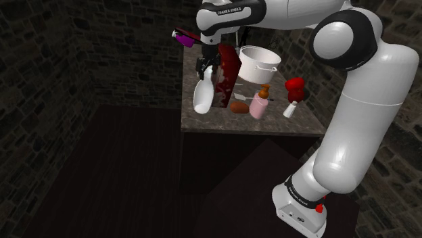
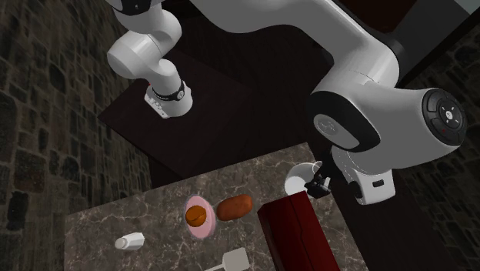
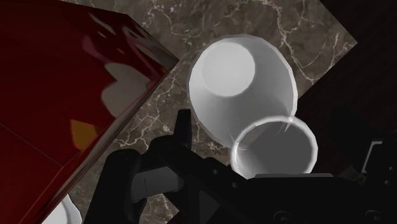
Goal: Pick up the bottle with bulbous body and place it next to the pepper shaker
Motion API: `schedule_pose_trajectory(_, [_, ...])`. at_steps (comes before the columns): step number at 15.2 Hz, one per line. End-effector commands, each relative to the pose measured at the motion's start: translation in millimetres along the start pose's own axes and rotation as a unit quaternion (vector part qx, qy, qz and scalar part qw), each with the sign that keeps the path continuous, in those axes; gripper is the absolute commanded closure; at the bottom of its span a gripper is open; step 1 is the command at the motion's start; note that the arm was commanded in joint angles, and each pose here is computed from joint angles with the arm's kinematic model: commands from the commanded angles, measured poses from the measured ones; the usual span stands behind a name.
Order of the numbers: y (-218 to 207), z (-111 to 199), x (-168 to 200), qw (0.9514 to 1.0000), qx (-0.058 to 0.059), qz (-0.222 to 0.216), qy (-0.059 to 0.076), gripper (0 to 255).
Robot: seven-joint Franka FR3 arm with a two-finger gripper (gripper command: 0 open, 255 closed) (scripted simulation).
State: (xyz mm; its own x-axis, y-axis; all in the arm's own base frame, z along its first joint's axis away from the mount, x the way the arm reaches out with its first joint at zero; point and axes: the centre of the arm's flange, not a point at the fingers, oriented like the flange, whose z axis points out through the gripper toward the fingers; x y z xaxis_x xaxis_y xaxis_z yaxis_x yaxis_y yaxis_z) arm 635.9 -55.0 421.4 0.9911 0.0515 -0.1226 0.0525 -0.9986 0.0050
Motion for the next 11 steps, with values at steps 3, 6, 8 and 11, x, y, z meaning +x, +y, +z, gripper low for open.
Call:
schedule_pose_trajectory(3, [0.0, 0.0, 0.0, 1.0000, 0.000, 0.000, 0.000, 255])
schedule_pose_trajectory(6, [0.0, 0.0, 0.0, 1.0000, 0.000, 0.000, 0.000, 255])
schedule_pose_trajectory(8, [0.0, 0.0, 0.0, 1.0000, 0.000, 0.000, 0.000, 255])
schedule_pose_trajectory(11, [0.0, 0.0, 0.0, 1.0000, 0.000, 0.000, 0.000, 255])
